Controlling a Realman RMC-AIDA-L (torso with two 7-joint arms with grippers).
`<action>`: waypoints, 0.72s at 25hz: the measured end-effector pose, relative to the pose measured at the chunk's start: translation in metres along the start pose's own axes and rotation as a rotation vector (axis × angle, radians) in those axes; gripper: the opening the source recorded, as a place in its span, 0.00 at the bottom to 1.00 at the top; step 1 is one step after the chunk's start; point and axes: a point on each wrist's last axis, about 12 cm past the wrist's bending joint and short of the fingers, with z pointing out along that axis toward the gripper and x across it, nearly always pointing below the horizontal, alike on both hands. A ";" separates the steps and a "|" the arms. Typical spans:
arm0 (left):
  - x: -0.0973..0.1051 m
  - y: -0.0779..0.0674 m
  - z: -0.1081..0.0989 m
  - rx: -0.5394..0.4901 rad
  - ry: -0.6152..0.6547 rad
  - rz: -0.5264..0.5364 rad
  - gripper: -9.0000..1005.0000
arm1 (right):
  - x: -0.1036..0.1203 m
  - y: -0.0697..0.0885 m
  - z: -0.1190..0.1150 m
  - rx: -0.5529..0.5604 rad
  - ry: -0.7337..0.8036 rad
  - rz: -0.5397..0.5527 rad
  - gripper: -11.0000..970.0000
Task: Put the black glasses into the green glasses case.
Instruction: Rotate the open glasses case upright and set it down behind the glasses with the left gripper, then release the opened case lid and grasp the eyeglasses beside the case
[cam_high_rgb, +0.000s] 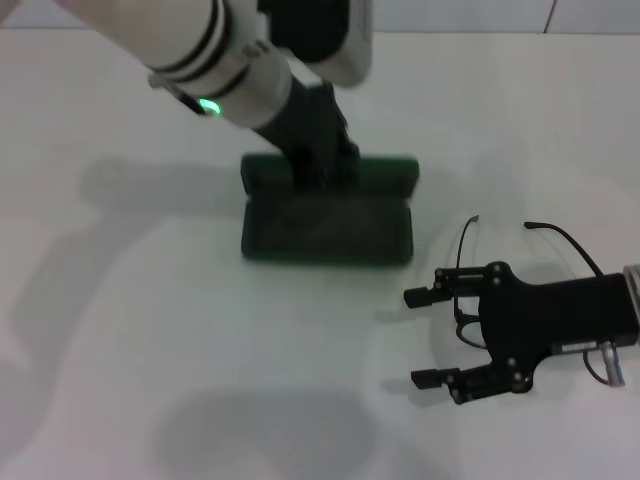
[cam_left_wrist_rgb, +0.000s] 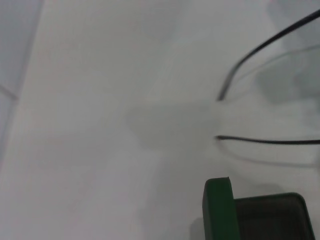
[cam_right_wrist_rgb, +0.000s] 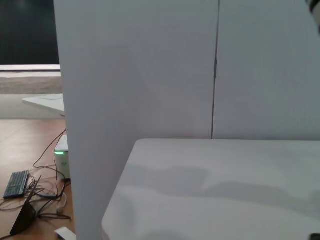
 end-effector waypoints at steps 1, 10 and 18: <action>-0.002 -0.005 0.002 0.024 -0.002 0.003 0.34 | 0.001 0.002 -0.001 0.000 -0.003 0.002 0.78; -0.017 -0.016 0.013 0.078 0.000 0.021 0.36 | 0.011 0.022 -0.009 -0.045 -0.004 0.041 0.78; -0.033 -0.012 0.004 0.031 -0.044 0.030 0.38 | 0.020 0.034 -0.011 -0.051 -0.004 0.072 0.78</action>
